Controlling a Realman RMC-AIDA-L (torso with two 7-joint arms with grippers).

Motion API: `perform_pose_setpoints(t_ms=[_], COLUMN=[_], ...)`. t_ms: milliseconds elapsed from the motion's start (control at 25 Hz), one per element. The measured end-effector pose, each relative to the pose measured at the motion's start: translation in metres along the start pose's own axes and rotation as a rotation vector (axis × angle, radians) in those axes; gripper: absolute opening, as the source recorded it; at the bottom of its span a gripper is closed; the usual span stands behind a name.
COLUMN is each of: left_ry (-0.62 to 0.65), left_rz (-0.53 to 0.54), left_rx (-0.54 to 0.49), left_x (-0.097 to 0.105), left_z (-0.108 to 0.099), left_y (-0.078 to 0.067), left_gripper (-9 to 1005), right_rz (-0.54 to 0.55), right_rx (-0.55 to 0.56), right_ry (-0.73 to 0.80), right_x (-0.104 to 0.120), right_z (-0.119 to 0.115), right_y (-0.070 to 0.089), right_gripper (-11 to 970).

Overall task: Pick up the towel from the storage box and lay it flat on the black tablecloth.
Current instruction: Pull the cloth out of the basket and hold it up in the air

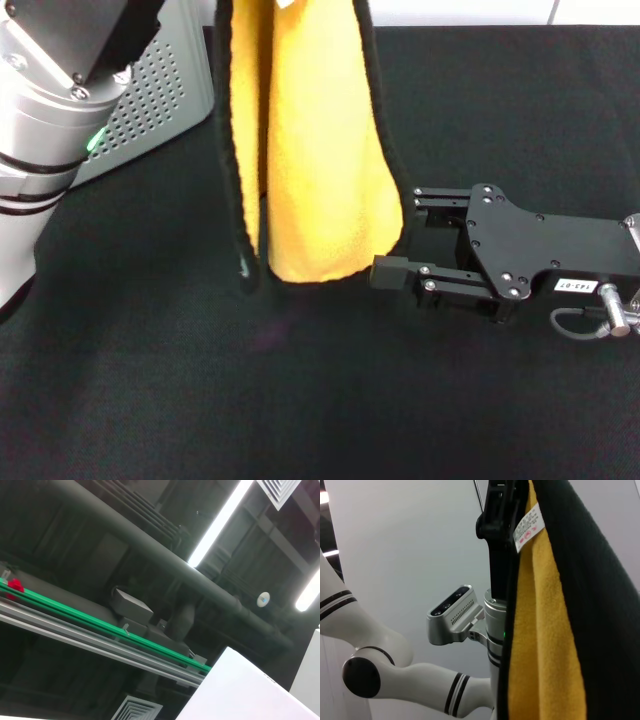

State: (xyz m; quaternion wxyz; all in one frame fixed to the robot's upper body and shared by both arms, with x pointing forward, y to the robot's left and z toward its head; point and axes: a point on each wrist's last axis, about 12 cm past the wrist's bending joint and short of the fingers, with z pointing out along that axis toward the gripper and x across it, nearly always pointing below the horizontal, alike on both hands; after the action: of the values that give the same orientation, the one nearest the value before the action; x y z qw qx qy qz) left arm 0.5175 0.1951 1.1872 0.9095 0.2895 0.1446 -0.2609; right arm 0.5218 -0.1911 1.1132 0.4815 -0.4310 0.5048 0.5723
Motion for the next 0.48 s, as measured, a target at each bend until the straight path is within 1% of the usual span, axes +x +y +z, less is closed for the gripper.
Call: perform_pose_setpoints(t_ms=[280,480], left_ry=[0.000,0.000], left_rz=[0.001,0.001], left_rx=[-0.001,-0.001], left_x=[-0.0001,-0.0003], left_z=[-0.0002,-0.0005], left_y=[0.0000,0.0000], left_gripper=[26,26], right_rz=[-0.005,-0.003], right_rx=[0.023,0.032], right_ry=[0.002,0.022], right_x=[-0.0016,-0.0002], right_z=[-0.0024,0.0019], right_y=[-0.0032,-0.0066], right_gripper=[497,385])
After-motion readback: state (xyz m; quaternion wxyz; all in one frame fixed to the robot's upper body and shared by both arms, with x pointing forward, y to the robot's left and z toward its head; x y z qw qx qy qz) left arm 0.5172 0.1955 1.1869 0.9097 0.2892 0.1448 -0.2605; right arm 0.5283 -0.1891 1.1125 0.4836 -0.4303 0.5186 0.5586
